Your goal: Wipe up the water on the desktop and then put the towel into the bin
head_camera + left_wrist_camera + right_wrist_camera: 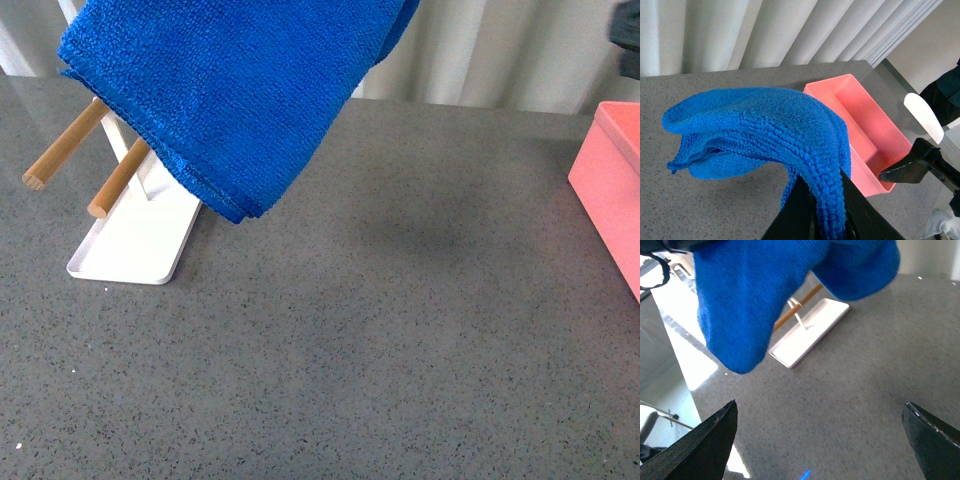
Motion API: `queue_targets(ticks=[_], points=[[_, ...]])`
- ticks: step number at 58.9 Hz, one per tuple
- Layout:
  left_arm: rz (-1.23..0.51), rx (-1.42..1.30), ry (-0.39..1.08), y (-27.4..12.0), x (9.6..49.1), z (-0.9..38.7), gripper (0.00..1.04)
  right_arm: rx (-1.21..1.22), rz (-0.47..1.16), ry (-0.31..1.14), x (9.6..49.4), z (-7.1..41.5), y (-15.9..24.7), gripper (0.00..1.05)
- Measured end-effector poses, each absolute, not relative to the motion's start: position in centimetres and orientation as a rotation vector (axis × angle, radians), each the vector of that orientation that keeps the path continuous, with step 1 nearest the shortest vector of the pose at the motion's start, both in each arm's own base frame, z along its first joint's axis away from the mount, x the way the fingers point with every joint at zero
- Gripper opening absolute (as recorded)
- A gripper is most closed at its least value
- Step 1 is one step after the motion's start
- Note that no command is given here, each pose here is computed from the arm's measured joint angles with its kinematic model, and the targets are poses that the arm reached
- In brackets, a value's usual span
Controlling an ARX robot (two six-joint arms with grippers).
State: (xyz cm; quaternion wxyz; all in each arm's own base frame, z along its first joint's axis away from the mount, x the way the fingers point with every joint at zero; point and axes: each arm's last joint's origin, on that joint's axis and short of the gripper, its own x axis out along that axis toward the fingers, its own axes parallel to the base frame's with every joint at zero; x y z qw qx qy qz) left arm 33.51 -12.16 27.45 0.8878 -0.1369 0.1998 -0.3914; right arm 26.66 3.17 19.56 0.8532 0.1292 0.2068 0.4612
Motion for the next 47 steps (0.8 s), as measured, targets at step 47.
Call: queue_targets(ticks=[47], points=[[-0.813,-0.284,0.416,-12.2,33.5,27.4,0.04,0.378,1.203,0.398,34.4,18.3,12.4,0.98]])
